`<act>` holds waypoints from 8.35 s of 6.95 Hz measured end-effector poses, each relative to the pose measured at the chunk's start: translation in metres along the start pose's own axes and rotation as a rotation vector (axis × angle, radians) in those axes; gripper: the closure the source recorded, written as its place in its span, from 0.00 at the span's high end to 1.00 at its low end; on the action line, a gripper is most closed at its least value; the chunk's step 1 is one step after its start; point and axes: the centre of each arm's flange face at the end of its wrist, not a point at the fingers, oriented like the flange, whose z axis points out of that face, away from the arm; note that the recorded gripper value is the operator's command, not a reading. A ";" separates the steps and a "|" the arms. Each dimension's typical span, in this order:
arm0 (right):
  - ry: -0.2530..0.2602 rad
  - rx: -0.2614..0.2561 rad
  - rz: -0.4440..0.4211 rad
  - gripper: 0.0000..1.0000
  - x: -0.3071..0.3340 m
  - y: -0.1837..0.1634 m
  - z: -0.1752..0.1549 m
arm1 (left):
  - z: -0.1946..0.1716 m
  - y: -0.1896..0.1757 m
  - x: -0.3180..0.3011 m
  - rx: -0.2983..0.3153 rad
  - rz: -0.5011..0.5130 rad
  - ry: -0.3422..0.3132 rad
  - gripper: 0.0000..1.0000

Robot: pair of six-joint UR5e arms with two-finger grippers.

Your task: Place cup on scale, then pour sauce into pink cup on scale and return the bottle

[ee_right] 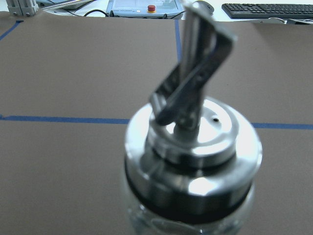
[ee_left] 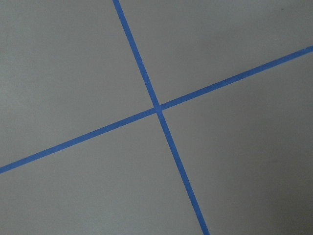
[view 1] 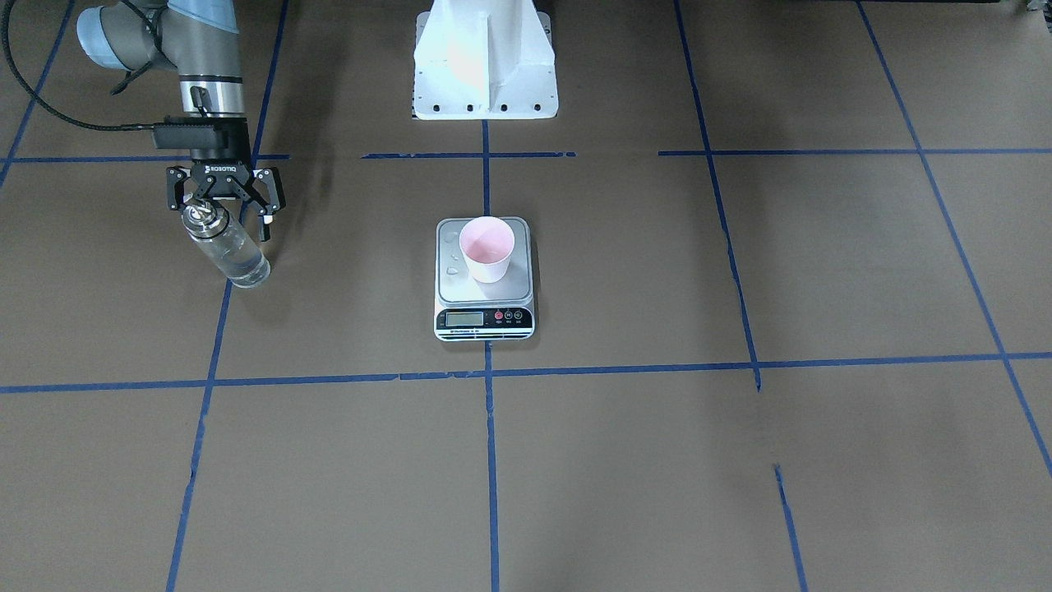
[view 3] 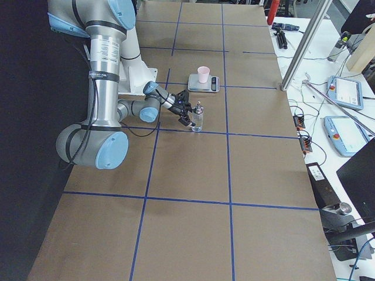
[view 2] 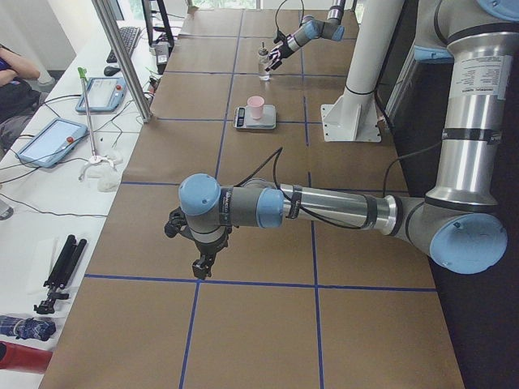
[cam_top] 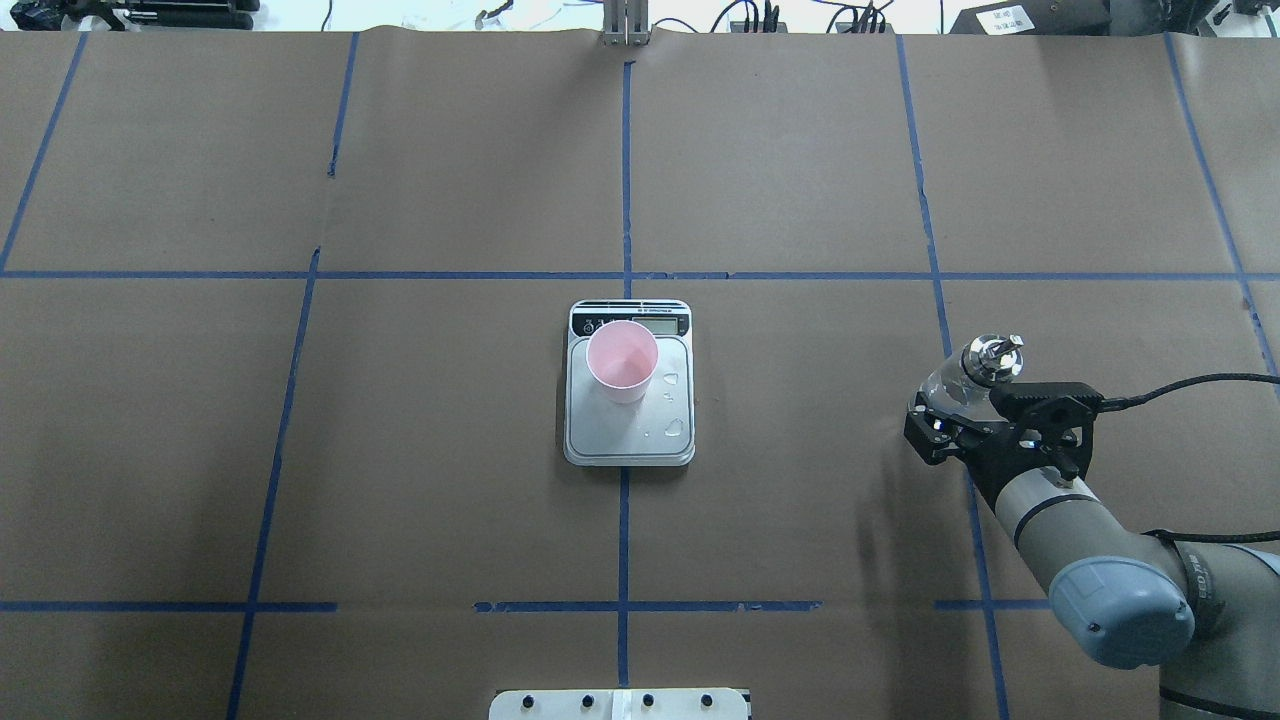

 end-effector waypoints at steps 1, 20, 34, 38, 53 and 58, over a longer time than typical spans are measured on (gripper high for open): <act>0.010 0.007 0.001 1.00 0.003 -0.003 0.004 | 0.000 0.000 0.000 0.000 0.000 0.000 1.00; -0.065 0.113 -0.260 0.00 -0.025 -0.106 0.006 | 0.010 0.015 -0.006 -0.020 -0.059 0.007 1.00; 0.338 0.217 -0.944 0.00 -0.225 -0.064 0.001 | 0.007 0.018 0.004 0.045 -0.168 0.044 1.00; 0.458 0.252 -1.081 0.00 -0.274 -0.063 0.018 | 0.009 0.019 0.003 0.039 -0.176 0.051 1.00; 0.746 0.505 -1.364 0.00 -0.256 -0.053 0.052 | 0.017 0.024 -0.004 0.023 -0.194 0.058 1.00; 0.759 0.535 -1.368 0.00 -0.257 -0.055 0.050 | 0.020 0.025 -0.007 0.017 -0.201 0.061 1.00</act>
